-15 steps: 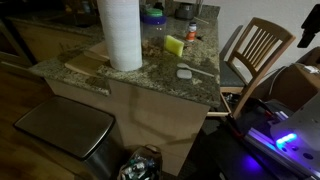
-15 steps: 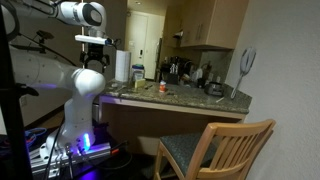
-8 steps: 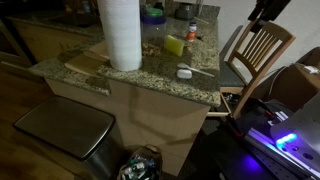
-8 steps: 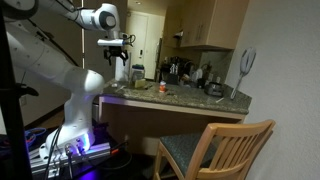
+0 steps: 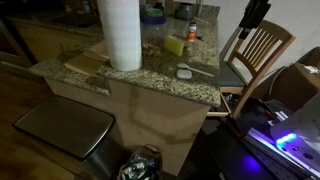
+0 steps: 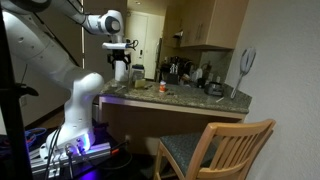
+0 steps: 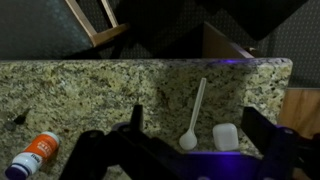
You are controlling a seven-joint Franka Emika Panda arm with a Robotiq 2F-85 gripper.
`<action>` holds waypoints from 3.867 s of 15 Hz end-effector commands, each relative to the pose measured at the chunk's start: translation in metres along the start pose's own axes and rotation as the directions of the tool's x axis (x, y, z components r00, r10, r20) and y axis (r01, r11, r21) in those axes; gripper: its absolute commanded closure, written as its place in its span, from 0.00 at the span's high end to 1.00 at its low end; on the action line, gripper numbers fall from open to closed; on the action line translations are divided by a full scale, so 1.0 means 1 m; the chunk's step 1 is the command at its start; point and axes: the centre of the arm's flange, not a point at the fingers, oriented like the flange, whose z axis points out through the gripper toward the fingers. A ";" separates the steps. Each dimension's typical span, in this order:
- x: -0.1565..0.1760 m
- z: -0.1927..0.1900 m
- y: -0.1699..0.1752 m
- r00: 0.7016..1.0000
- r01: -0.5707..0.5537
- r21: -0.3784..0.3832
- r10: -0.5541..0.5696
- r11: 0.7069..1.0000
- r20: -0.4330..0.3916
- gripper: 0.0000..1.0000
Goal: Move the white spoon to the right side of the countertop
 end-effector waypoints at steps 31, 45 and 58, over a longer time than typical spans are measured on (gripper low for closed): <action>0.047 0.180 -0.056 0.990 -0.122 0.047 0.126 0.991 -0.071 1.00; 0.057 0.166 -0.062 0.984 -0.174 0.115 0.178 0.978 -0.023 0.47; 0.064 0.162 -0.063 0.961 -0.271 0.067 0.274 0.960 -0.047 0.03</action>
